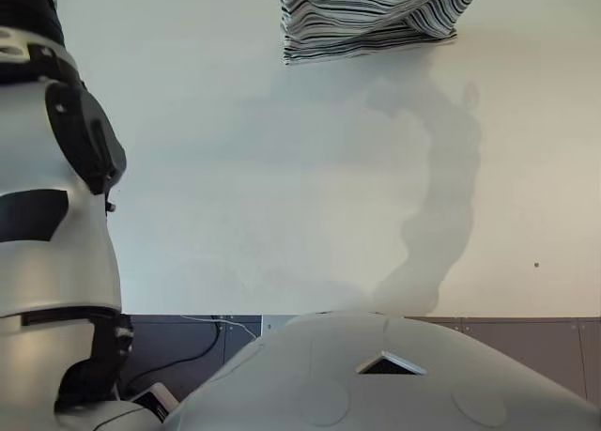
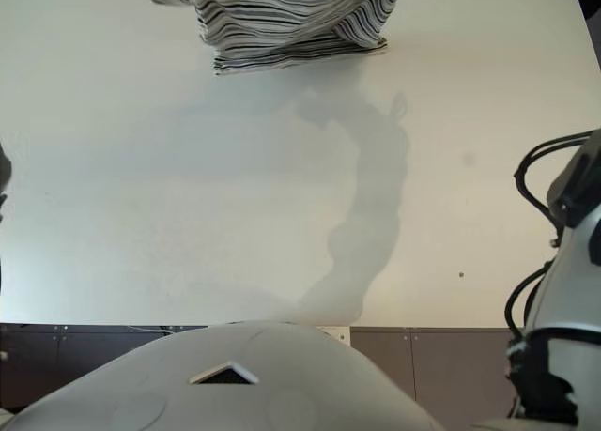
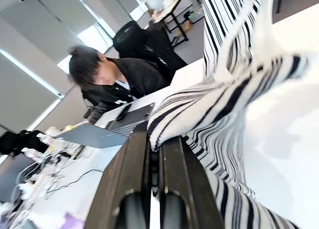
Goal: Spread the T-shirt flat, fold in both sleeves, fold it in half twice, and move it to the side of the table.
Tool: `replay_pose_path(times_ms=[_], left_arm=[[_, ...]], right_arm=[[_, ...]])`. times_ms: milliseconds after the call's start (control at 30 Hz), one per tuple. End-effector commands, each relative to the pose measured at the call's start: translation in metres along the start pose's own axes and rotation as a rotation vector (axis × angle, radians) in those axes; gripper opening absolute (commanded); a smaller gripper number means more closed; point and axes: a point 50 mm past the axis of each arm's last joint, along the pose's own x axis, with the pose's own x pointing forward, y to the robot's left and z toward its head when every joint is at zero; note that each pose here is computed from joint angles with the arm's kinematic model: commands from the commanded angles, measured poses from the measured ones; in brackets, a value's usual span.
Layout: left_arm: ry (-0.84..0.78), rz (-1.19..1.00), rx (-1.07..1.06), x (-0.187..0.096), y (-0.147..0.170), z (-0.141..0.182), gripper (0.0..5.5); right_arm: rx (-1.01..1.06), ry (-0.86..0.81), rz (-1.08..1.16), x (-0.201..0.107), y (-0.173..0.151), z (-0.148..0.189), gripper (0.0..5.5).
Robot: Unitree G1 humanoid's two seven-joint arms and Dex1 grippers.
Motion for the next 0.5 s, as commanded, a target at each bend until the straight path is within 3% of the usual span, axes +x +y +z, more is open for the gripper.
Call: replay_pose_path(times_ms=[33, 300, 500], left_arm=[[-0.073, -0.017, -0.05, -0.026, -0.021, 0.015, 0.11], [-0.063, -0.312, -0.246, -0.032, -0.104, 0.031, 0.11], [0.09, -0.447, -0.327, -0.035, -0.16, -0.001, 0.11]], right_arm=[[0.022, -0.058, 0.023, -0.027, 0.011, 0.018, 0.1], [0.13, 0.067, 0.371, -0.057, 0.082, 0.002, 0.1], [0.214, 0.237, 0.599, -0.059, 0.15, -0.04, 0.1]])
